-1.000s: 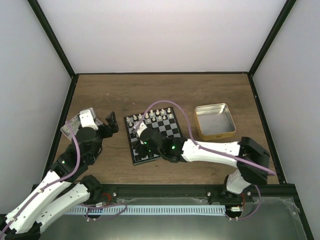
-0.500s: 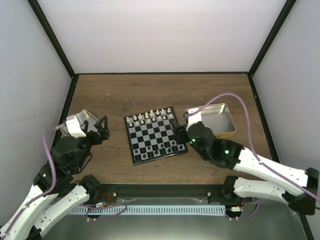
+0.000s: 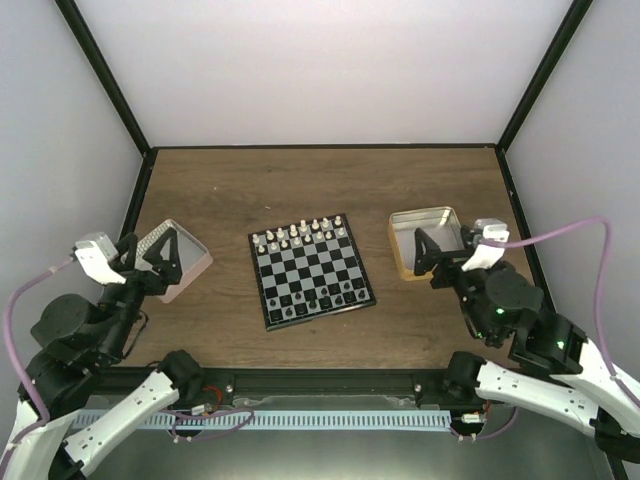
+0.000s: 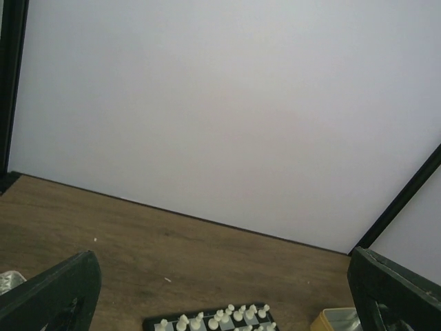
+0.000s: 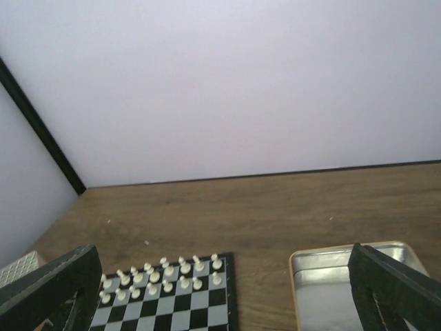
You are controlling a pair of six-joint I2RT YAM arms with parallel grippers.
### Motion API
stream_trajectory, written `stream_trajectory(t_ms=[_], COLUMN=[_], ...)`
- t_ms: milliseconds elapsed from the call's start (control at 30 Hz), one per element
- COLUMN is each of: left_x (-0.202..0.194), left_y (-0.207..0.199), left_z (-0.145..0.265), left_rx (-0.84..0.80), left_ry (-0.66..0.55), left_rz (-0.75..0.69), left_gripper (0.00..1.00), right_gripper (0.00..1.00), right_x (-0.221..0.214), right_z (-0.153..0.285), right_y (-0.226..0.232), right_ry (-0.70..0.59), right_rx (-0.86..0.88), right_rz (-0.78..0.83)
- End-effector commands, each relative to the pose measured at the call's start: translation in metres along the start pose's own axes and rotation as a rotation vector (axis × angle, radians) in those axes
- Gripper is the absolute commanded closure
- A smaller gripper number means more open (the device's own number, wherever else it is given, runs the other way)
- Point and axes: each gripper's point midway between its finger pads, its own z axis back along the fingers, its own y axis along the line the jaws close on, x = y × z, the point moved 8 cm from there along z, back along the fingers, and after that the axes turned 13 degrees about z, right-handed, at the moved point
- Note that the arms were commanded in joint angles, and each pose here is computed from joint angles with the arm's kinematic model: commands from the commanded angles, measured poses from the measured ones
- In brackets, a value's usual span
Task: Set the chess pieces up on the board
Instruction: Reset both arms
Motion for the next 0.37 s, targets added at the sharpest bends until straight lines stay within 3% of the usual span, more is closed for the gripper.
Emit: stream_trajectory(t_ms=[0, 333], left_x=[0.011, 0.015], left_y=[0.002, 0.007], left_z=[0.013, 0.018], left_rx=[-0.011, 0.016], left_ry=[-0.02, -0.041], left_rz=[-0.047, -0.041], left_gripper=[0.0, 0.0], right_gripper=[0.0, 0.0], right_x=[0.014, 0.017], right_z=[0.017, 0.026], right_y=[-0.025, -0.036], right_ry=[-0.028, -0.062], right_rx=[-0.109, -0.128], right_rz=[0.024, 0.0])
